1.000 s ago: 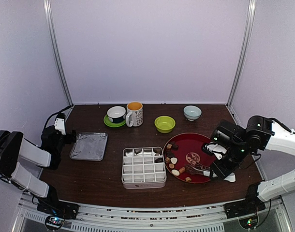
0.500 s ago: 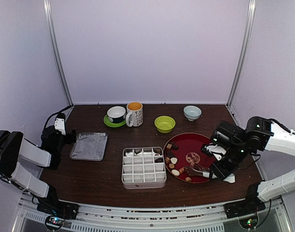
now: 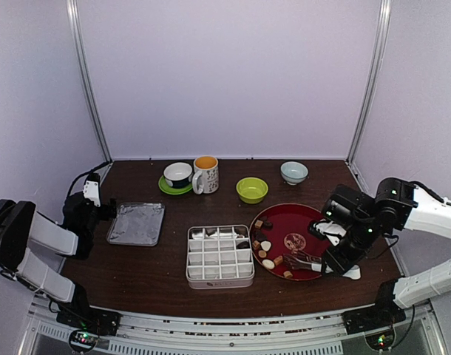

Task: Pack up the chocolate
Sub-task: Pick up the fake chocolate from the plate.

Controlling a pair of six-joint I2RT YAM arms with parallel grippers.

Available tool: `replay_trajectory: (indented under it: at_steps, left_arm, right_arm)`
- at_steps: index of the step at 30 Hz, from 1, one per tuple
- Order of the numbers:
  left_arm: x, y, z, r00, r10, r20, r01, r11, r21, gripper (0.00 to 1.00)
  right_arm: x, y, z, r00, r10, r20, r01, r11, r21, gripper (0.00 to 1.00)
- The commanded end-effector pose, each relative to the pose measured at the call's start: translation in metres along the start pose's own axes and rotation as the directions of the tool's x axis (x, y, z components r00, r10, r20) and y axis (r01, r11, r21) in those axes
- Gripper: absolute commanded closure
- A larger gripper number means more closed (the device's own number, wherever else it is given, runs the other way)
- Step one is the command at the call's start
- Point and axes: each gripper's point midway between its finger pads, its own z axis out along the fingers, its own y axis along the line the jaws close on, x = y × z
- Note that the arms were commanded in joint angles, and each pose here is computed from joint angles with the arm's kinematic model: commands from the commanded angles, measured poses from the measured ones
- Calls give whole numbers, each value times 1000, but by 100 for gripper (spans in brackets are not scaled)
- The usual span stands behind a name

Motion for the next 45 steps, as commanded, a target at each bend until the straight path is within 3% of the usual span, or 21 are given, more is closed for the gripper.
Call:
replay_trajectory:
  at_steps: [1,35,45]
  left_arm:
    - [-15,8,4,999,-23,48,25,999,-29,2]
    - [-15,8,4,999,-23,47,25,999,-30,2]
    - [-15,8,4,999,-23,47,25,999,-30,2]
  right_arm:
    - [1,-4,-6,1000,-2,11,2,1000,10,61]
    - [13,5,16,993,-51,-108,48,998,-38,60]
    - [12,-4,23,989,-46,-141,50,999,22,61]
